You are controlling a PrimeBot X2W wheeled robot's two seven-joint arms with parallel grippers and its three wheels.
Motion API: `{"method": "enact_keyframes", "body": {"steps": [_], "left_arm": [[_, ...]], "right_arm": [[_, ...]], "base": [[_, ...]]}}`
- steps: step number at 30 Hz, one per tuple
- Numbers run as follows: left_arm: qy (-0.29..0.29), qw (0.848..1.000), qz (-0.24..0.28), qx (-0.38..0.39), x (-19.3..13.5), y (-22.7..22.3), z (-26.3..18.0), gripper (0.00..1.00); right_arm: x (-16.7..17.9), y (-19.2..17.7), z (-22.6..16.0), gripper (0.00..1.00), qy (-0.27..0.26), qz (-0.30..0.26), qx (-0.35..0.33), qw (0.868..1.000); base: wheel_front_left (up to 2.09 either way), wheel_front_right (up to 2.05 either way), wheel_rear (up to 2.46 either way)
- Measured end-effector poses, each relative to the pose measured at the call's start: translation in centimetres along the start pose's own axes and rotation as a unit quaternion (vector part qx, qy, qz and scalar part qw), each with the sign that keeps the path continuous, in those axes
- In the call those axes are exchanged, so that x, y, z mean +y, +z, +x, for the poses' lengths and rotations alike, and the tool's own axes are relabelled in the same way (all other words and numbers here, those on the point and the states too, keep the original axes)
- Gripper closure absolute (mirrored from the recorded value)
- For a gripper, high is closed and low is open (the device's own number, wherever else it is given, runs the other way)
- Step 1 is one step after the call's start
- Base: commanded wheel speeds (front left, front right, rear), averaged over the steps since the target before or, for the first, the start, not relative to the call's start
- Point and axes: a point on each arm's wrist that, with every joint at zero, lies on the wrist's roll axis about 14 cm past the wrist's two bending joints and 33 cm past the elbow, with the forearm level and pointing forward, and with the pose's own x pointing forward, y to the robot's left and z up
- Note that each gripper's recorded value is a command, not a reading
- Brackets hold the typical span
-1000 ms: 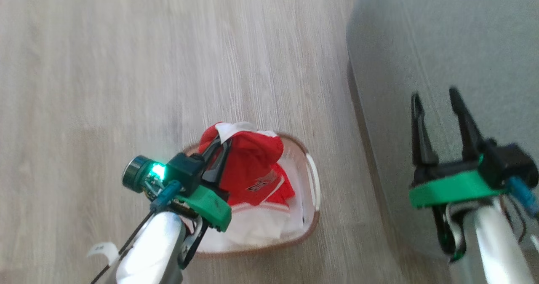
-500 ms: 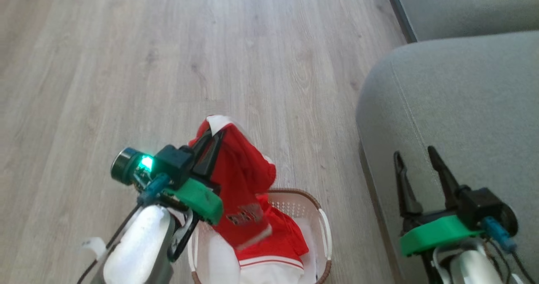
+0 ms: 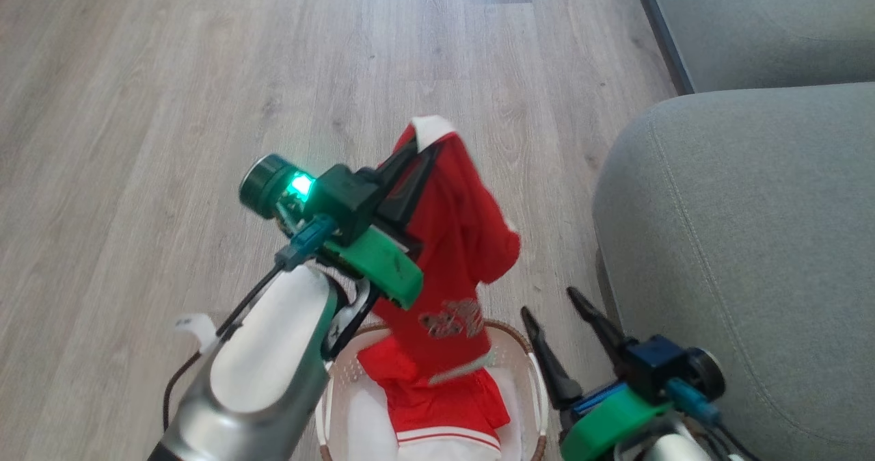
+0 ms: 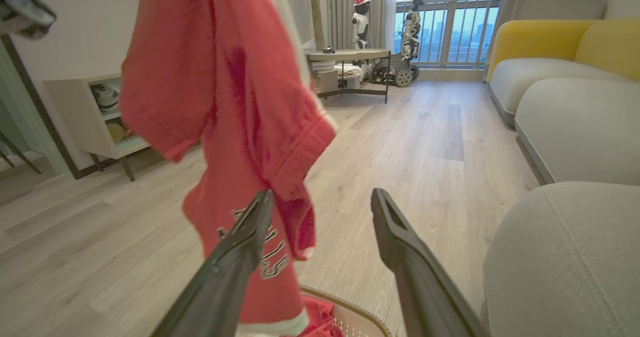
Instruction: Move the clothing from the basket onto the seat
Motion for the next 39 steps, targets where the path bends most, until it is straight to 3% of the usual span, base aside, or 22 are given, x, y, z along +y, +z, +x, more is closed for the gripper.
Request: {"method": "enact_keyframes", "body": {"steps": [12, 22, 23, 25, 28, 29, 36, 39], "left_arm": [[-0.047, 0.999, -0.004, -0.025, -2.7, 1.9, 1.9, 1.00], [-0.065, 0.997, -0.011, -0.025, -4.2, 2.1, 2.0, 1.00], [-0.065, 0.998, -0.010, -0.025, -4.3, 2.1, 1.9, 1.00], [-0.067, 0.997, -0.014, -0.024, -4.5, 2.1, 1.7, 1.00], [-0.056, 0.998, -0.017, -0.024, -4.1, 2.2, 1.6, 1.00], [-0.053, 0.998, -0.017, -0.023, -4.0, 2.1, 1.5, 1.00], [-0.017, 0.999, -0.036, 0.010, -2.6, -0.5, 0.7, 1.00], [-0.003, 0.998, -0.051, 0.028, -2.4, -2.2, 0.0, 0.40]], "right_arm": [[-0.3, 0.3, 3.4, 0.00, 0.025, -0.042, 0.010, 0.999], [3.6, -2.2, 3.6, 0.00, 0.093, -0.040, 0.051, 0.994], [3.8, -2.4, 3.7, 0.04, 0.096, -0.041, 0.053, 0.993], [4.0, -2.5, 3.8, 0.47, 0.101, -0.041, 0.054, 0.993], [4.2, -1.9, 4.3, 0.95, 0.105, -0.044, 0.047, 0.992], [4.1, -1.5, 4.5, 1.00, 0.104, -0.043, 0.041, 0.993], [2.3, 0.5, 4.7, 1.00, 0.073, -0.046, 0.010, 0.996], [1.0, 1.6, 4.6, 1.00, 0.053, -0.051, -0.006, 0.997]], "base": [[0.00, 0.00, 0.00], [0.00, 0.00, 0.00], [0.00, 0.00, 0.00], [0.00, 0.00, 0.00], [0.00, 0.00, 0.00], [0.00, 0.00, 0.00], [0.00, 0.00, 0.00], [0.00, 0.00, 0.00]]}}
